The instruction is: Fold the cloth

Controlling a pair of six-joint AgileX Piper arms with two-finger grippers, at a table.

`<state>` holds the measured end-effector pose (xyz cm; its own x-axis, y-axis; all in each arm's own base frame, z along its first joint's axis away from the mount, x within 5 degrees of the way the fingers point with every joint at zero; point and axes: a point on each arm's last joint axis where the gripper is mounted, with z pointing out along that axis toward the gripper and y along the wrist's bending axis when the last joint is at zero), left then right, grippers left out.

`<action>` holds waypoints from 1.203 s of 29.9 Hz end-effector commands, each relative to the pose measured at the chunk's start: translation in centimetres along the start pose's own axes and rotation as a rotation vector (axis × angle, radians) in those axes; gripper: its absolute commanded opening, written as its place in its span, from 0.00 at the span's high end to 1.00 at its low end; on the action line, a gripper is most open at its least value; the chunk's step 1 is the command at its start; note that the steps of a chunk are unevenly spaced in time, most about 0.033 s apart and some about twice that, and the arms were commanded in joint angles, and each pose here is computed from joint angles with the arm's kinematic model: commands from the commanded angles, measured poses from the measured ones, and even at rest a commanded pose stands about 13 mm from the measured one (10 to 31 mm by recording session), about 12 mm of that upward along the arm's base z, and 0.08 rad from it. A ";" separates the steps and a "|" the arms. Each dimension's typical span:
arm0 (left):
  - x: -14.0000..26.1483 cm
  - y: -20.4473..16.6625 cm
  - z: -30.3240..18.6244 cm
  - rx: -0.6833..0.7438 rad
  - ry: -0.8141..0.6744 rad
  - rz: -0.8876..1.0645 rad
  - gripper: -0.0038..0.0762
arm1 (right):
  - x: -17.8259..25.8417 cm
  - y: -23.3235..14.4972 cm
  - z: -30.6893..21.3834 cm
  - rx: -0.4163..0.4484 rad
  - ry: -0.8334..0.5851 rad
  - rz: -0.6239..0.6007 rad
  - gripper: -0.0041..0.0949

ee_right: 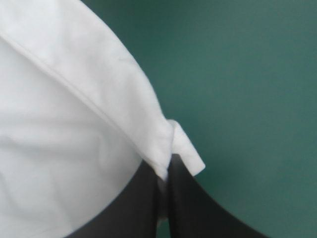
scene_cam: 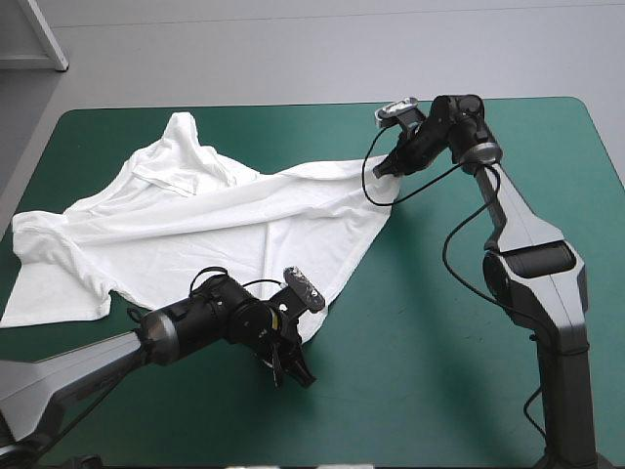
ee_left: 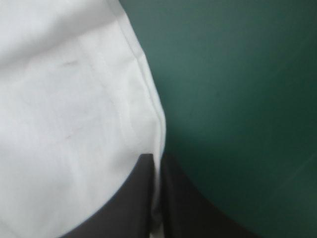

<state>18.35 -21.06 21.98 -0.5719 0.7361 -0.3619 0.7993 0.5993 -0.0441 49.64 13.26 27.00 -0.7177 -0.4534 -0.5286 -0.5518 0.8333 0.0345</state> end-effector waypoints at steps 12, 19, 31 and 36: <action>-5.2 2.6 -14.8 -0.473 -0.520 0.167 0.93 | -2.6 6.1 -25.2 0.042 -0.542 -0.105 0.97; -8.1 4.9 -23.6 -0.767 -0.755 0.227 0.93 | -0.7 8.7 -33.9 0.090 -0.758 -0.146 0.97; -5.2 10.9 -37.6 -1.058 -1.001 0.054 0.92 | 3.6 12.3 -43.9 0.155 -1.019 -0.206 0.97; -4.7 9.3 -42.8 -1.120 -1.129 0.075 0.92 | 5.8 13.7 -48.3 0.203 -1.191 -0.218 0.97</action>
<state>23.27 -6.11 59.42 0.1343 0.5143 -0.8470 0.0523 0.8499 0.5244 21.78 7.96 61.95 0.0637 -0.1989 -0.9780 -0.5174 0.8313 -0.2028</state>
